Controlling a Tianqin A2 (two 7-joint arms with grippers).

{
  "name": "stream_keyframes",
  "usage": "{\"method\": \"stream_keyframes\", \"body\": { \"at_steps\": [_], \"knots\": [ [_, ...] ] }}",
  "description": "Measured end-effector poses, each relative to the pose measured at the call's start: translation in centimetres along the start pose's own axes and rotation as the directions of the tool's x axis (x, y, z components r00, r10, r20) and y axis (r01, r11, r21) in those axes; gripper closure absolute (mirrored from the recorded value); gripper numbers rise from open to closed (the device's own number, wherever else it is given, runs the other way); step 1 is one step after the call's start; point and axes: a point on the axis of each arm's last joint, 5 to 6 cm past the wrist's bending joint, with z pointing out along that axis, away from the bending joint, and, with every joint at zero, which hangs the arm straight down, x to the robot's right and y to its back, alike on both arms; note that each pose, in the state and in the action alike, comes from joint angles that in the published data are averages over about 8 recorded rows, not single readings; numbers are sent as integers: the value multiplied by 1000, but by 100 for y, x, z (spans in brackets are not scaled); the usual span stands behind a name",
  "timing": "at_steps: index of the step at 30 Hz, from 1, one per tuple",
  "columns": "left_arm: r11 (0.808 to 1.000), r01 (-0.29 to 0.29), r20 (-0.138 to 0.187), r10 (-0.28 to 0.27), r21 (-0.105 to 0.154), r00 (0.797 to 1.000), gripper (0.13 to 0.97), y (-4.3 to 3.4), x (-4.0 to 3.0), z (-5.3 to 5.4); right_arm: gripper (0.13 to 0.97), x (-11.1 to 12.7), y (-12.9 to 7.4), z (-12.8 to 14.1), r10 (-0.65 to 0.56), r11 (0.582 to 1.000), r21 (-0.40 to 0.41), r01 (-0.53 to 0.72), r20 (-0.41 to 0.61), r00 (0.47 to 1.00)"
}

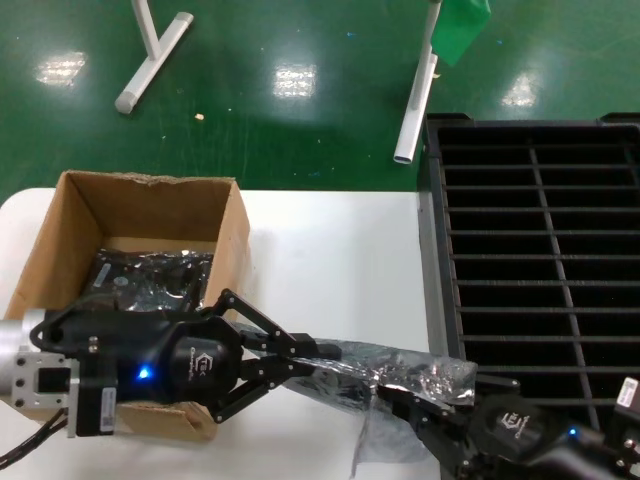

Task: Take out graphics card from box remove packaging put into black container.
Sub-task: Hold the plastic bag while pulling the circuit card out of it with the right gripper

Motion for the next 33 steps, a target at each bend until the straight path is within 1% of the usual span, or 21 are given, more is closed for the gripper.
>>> {"method": "stream_keyframes", "body": {
  "at_steps": [6, 13, 21, 29, 33],
  "knots": [
    [1000, -5, 1, 5, 4, 1000, 955, -28, -4, -14, 872, -2, 3, 16, -7, 1000, 1, 7, -4, 1000],
    [1000, -7, 0, 7, 0, 1000, 955, -44, 0, -53, 873, 0, -3, 14, 2, 1000, -1, -2, 5, 1000],
    [1000, -6, -3, 6, -6, 1000, 955, -46, 10, -81, 873, 6, -11, 3, 12, 1000, -7, -12, 13, 1000],
    [1000, -10, -17, 9, -11, 1000, 955, -36, 30, -104, 874, 11, -14, -2, 15, 1000, -10, -15, 17, 1000],
    [1000, -9, -19, 9, -13, 1000, 955, -28, 31, -116, 874, 14, -15, 2, 16, 1000, -11, -16, 19, 1000]
  ]
}}
